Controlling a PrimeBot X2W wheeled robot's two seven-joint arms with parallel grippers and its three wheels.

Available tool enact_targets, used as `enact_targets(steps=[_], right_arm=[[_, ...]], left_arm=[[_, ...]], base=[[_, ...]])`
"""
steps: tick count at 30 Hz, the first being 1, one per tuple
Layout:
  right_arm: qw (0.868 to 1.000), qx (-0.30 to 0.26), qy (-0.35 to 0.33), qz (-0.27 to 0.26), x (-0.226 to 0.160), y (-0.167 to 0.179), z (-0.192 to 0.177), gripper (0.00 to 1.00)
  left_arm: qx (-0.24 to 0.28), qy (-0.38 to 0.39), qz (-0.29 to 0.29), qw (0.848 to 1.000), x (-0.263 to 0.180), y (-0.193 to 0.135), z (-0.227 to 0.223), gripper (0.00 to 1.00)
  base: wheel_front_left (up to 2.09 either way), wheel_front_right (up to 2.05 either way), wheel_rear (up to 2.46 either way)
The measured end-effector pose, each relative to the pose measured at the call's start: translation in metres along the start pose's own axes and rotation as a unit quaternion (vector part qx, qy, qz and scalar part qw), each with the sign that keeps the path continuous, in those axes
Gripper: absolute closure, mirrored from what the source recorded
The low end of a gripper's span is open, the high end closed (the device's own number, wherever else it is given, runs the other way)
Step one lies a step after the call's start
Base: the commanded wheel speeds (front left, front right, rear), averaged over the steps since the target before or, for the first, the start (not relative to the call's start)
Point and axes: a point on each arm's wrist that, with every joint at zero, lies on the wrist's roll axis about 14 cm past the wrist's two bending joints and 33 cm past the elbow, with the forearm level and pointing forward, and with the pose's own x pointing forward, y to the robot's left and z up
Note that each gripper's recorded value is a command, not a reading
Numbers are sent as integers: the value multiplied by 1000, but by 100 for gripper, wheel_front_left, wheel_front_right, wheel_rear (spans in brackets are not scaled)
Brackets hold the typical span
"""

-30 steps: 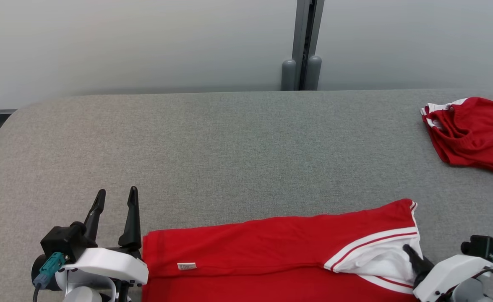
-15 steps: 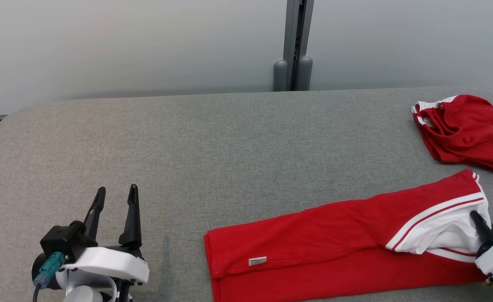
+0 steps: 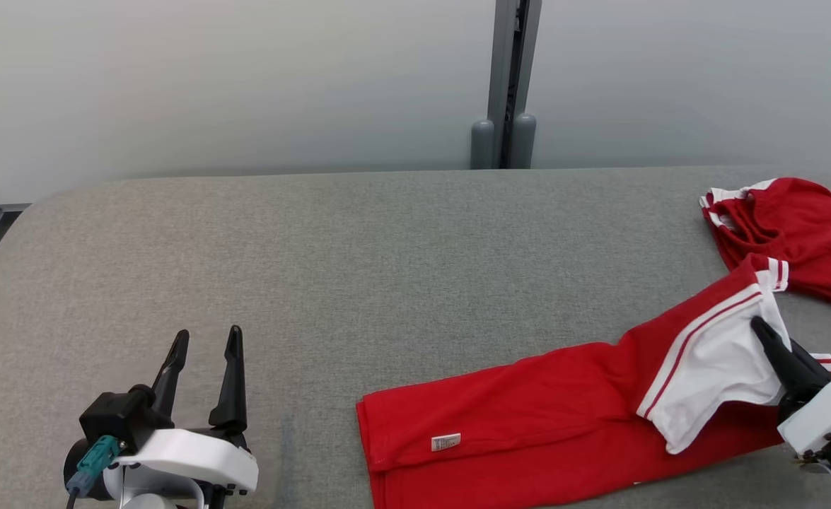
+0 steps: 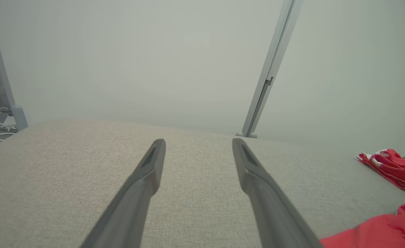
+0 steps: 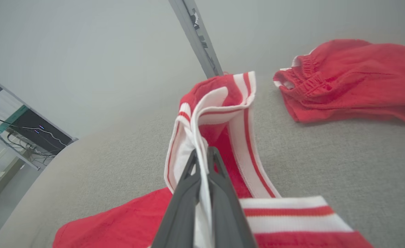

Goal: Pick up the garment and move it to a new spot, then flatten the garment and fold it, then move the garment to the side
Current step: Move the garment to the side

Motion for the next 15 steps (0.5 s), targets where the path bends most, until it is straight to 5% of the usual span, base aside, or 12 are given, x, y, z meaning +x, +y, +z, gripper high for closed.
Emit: enact_targets(steps=[15], right_arm=[[982,1,88,169,13,137,-46,100]], left_arm=[[0,-3,46,999,-24,31,2,0]], base=[[0,0,0]])
